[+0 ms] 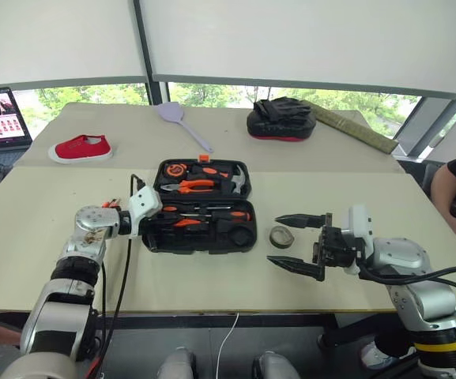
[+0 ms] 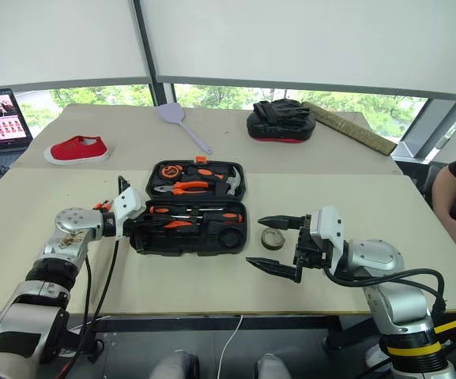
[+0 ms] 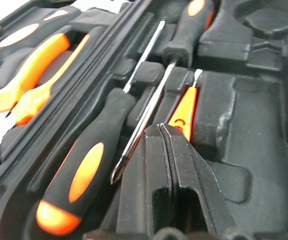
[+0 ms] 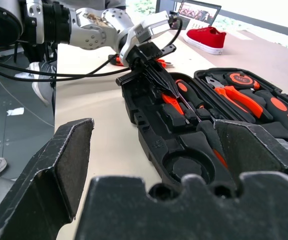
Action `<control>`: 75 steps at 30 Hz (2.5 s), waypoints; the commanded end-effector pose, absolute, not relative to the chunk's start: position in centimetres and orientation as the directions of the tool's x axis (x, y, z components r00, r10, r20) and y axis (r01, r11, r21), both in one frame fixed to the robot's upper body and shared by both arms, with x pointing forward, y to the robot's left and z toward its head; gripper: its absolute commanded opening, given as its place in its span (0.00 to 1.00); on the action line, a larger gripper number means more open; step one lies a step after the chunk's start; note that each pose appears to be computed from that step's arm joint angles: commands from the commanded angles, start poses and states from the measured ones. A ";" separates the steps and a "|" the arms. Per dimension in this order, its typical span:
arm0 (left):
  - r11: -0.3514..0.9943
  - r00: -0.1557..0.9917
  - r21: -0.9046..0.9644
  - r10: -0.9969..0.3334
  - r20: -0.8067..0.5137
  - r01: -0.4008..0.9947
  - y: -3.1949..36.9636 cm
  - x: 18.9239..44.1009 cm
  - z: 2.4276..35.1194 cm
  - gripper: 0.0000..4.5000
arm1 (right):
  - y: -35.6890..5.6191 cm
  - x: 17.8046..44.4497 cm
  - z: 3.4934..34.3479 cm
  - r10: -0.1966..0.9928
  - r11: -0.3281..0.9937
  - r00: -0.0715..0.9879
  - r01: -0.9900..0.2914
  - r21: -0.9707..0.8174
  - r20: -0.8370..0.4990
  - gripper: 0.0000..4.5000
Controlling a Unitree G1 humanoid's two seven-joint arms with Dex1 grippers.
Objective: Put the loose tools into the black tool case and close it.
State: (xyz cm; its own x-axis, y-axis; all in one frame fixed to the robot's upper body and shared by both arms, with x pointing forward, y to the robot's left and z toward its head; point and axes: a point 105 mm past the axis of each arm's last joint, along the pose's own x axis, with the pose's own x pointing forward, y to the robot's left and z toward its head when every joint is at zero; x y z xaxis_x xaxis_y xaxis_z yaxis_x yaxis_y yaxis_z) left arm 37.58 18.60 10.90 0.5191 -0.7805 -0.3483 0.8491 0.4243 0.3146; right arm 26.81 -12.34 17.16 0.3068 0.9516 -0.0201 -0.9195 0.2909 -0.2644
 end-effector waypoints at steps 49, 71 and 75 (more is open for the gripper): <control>0.976 0.800 0.049 -0.143 -0.583 0.210 35.3 33.6 11.0 0.84 | -9.6 25.5 19.6 0.926 0.353 0.263 -0.857 -0.376 0.271 1.00; 0.050 0.235 0.339 -0.815 -0.530 0.939 15.9 30.2 16.0 0.37 | -13.9 26.2 18.6 0.945 0.319 0.319 -0.848 -0.424 0.074 1.00; 0.040 0.300 0.411 -0.748 -0.592 0.911 15.6 32.2 14.6 0.37 | -13.8 26.2 18.9 0.944 0.323 0.321 -0.847 -0.423 0.078 1.00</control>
